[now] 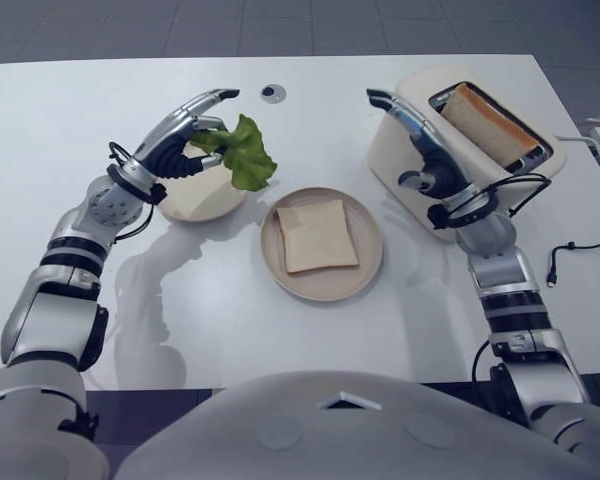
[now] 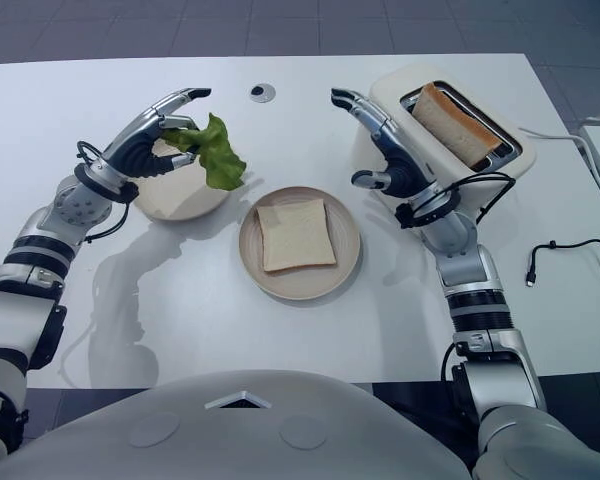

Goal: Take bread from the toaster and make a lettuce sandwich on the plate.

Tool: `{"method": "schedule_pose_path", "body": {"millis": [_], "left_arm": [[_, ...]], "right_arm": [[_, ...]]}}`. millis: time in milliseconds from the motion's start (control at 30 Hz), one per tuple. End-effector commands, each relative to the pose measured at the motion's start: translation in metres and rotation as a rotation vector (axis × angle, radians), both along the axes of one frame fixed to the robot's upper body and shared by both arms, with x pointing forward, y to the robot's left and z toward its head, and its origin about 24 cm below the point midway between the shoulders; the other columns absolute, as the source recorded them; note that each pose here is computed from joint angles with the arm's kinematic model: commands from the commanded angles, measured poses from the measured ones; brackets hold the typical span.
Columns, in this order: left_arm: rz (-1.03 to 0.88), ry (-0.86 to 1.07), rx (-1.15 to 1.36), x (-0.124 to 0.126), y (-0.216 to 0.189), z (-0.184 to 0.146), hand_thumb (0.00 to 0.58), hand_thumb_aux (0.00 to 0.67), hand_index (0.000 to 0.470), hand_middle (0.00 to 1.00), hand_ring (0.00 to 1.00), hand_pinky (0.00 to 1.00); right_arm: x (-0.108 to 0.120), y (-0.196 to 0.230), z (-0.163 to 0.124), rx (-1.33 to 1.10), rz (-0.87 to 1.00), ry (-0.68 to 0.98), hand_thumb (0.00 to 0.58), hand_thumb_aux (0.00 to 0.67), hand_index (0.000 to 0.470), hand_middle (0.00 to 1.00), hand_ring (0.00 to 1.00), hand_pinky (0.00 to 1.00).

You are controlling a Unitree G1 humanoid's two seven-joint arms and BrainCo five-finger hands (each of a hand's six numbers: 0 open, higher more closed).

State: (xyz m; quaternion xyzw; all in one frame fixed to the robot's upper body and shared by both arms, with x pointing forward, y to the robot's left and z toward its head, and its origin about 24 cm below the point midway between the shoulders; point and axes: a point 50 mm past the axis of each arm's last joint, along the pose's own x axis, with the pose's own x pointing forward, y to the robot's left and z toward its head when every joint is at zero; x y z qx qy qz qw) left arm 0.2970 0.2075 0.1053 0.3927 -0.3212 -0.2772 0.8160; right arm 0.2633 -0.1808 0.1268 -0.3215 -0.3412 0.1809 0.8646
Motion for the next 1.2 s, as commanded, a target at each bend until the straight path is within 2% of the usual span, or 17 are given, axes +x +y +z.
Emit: {"method": "schedule_pose_path", "body": {"millis": [33, 200, 333, 433, 533, 567, 600, 633, 767, 933, 967, 1000, 1033, 1067, 1133, 1167, 1200], "left_arm": [[-0.181, 0.118, 0.006, -0.016, -0.023, -0.021, 0.58, 0.67, 0.47, 0.0, 0.0, 0.0], [-0.245, 0.289, 0.125, -0.013, -0.058, -0.057, 0.58, 0.67, 0.47, 0.0, 0.0, 0.0], [-0.268, 0.333, 0.228, -0.014, -0.079, -0.075, 0.58, 0.67, 0.47, 0.0, 0.0, 0.0], [-0.32, 0.322, 0.24, -0.019, -0.093, -0.079, 0.58, 0.67, 0.47, 0.0, 0.0, 0.0], [-0.351, 0.312, 0.253, -0.021, -0.106, -0.081, 0.58, 0.67, 0.47, 0.0, 0.0, 0.0], [-0.358, 0.31, 0.254, -0.021, -0.109, -0.082, 0.566, 0.565, 0.396, 0.0, 0.0, 0.0], [-0.36, 0.307, 0.252, -0.022, -0.111, -0.082, 0.194, 0.123, 0.087, 0.0, 0.0, 0.0], [-0.36, 0.305, 0.249, -0.021, -0.113, -0.082, 0.0, 0.0, 0.0, 0.0, 0.0, 0.0], [-0.345, 0.297, 0.232, -0.02, -0.114, -0.081, 0.0, 0.0, 0.0, 0.0, 0.0, 0.0], [-0.322, 0.256, 0.176, -0.014, -0.113, -0.071, 0.0, 0.0, 0.0, 0.0, 0.0, 0.0], [-0.316, 0.248, 0.163, -0.013, -0.112, -0.068, 0.0, 0.0, 0.0, 0.0, 0.0, 0.0], [-0.31, 0.239, 0.151, -0.012, -0.111, -0.066, 0.0, 0.0, 0.0, 0.0, 0.0, 0.0], [-0.302, 0.231, 0.133, -0.01, -0.11, -0.063, 0.0, 0.0, 0.0, 0.0, 0.0, 0.0], [-0.296, 0.225, 0.118, -0.009, -0.109, -0.061, 0.0, 0.0, 0.0, 0.0, 0.0, 0.0], [-0.282, 0.214, 0.089, -0.007, -0.106, -0.057, 0.0, 0.0, 0.0, 0.0, 0.0, 0.0], [-0.277, 0.21, 0.076, -0.007, -0.106, -0.056, 0.0, 0.0, 0.0, 0.0, 0.0, 0.0], [-0.273, 0.205, 0.062, -0.006, -0.104, -0.054, 0.0, 0.0, 0.0, 0.0, 0.0, 0.0]], "right_arm": [[-0.003, -0.003, 0.011, 0.065, 0.005, -0.037, 0.0, 0.0, 0.0, 0.0, 0.0, 0.0], [-0.013, 0.006, 0.013, 0.066, 0.084, -0.029, 0.0, 0.0, 0.0, 0.0, 0.0, 0.0], [-0.03, -0.003, 0.033, 0.031, 0.095, -0.097, 0.0, 0.0, 0.0, 0.0, 0.0, 0.0], [-0.038, -0.026, 0.048, -0.049, -0.02, -0.163, 0.0, 0.0, 0.0, 0.0, 0.0, 0.0], [-0.04, -0.062, 0.06, -0.135, -0.215, -0.201, 0.0, 0.0, 0.0, 0.0, 0.0, 0.0], [-0.037, -0.076, 0.062, -0.167, -0.307, -0.203, 0.0, 0.0, 0.0, 0.0, 0.0, 0.0], [-0.034, -0.088, 0.063, -0.209, -0.396, -0.203, 0.0, 0.0, 0.0, 0.0, 0.0, 0.0], [-0.031, -0.1, 0.062, -0.247, -0.477, -0.192, 0.0, 0.0, 0.0, 0.0, 0.0, 0.0], [-0.02, -0.122, 0.042, -0.412, -0.637, -0.088, 0.0, 0.0, 0.0, 0.0, 0.0, 0.0], [-0.01, -0.127, 0.013, -0.54, -0.658, 0.036, 0.0, 0.0, 0.0, 0.0, 0.0, 0.0], [-0.01, -0.125, 0.01, -0.541, -0.639, 0.042, 0.087, 0.053, 0.037, 0.0, 0.0, 0.0], [-0.01, -0.122, 0.009, -0.537, -0.617, 0.044, 0.443, 0.344, 0.241, 0.0, 0.0, 0.0], [-0.01, -0.12, 0.008, -0.531, -0.594, 0.044, 0.539, 0.491, 0.345, 0.0, 0.0, 0.0], [-0.011, -0.118, 0.008, -0.522, -0.575, 0.042, 0.58, 0.67, 0.47, 0.0, 0.0, 0.0], [-0.013, -0.114, 0.012, -0.488, -0.539, 0.021, 0.58, 0.67, 0.47, 0.0, 0.0, 0.0], [-0.015, -0.113, 0.017, -0.462, -0.526, 0.001, 0.58, 0.67, 0.47, 0.13, 0.13, 0.13], [-0.016, -0.113, 0.023, -0.441, -0.526, -0.03, 0.58, 0.67, 0.47, 0.32, 0.32, 0.32]]}}
